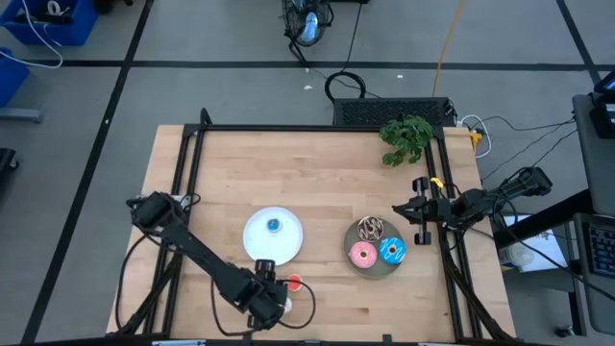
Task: Pick & Place donuts
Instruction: Put the small brown donut on the white plate
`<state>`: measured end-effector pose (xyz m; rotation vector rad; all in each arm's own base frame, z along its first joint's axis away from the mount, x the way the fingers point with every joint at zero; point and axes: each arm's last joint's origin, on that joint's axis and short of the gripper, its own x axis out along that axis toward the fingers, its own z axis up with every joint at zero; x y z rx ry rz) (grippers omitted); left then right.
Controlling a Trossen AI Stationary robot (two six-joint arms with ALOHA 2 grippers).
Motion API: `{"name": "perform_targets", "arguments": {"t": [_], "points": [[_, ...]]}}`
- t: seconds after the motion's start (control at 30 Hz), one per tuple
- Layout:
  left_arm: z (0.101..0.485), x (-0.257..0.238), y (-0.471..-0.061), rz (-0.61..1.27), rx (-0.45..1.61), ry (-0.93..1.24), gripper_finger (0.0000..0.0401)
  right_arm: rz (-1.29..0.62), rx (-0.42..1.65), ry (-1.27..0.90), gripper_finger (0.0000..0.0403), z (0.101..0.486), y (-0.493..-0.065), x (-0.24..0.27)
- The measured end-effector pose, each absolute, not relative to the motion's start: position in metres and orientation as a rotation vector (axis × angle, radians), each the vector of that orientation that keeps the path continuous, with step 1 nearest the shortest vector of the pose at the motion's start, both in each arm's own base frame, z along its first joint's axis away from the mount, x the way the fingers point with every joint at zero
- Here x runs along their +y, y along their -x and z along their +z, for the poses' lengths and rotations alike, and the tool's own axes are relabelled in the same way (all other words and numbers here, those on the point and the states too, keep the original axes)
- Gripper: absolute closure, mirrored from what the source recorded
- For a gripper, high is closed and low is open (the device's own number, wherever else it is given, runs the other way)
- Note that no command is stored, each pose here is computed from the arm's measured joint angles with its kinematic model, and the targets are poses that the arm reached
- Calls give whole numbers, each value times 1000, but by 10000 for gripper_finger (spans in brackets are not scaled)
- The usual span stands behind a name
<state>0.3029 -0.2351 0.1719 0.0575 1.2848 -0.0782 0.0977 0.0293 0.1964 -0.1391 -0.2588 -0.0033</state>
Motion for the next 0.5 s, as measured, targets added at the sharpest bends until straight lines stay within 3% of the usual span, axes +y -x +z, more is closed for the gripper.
{"name": "perform_targets", "arguments": {"t": [0.2, 0.5], "points": [[167, -234, -299, -68, 1364, -27, 103, -4, -259, 141, 403, 196, -98, 29], [165, -231, -297, -43, 1383, -24, 111, -5, -259, 150, 403, 196, -98, 29]]}}
